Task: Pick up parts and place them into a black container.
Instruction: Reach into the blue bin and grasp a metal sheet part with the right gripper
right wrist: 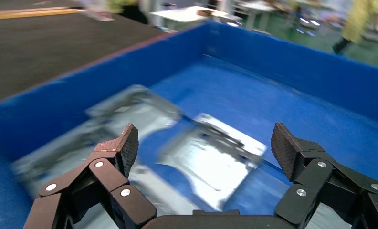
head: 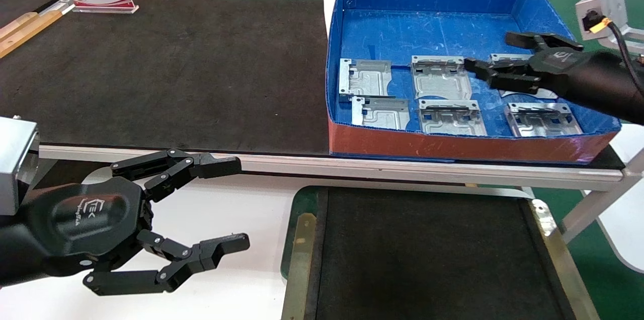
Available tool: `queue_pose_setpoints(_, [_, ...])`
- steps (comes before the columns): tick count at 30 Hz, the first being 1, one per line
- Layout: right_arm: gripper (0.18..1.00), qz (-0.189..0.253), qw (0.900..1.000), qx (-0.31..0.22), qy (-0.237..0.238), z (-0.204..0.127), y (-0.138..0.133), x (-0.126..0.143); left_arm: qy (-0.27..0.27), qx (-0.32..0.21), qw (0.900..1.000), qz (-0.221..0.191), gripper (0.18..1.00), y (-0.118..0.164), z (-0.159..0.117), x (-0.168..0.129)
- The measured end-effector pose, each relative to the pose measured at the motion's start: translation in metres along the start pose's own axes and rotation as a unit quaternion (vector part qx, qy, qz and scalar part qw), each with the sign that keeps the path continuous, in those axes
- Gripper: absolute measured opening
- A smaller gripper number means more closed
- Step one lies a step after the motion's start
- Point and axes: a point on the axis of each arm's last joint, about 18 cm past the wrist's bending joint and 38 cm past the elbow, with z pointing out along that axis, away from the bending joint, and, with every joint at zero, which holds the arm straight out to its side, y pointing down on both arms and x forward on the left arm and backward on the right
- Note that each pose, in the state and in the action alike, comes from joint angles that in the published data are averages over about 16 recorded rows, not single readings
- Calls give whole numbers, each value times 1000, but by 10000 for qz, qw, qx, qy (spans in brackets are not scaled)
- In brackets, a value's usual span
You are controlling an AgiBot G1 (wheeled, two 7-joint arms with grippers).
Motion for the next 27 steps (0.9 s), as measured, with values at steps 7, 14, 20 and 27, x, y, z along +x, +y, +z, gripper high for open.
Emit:
queue_pose_setpoints(7, [1000, 618, 9953, -245, 705, 13, 13, 26, 0, 0, 10000, 0, 848, 0, 0, 0])
queue_pose_setpoints(14, [1000, 1218, 9841, -588, 1149, 27, 23, 36, 0, 0, 10000, 0, 939, 0, 0, 0])
queue_pose_setpoints(20, [1000, 1513, 9742, -901, 1408, 34, 27, 39, 0, 0, 10000, 0, 981, 0, 0, 0])
queue_pose_setpoints(27, [1000, 1592, 9671, -1163, 1607, 39, 28, 41, 0, 0, 10000, 0, 999, 0, 0, 0])
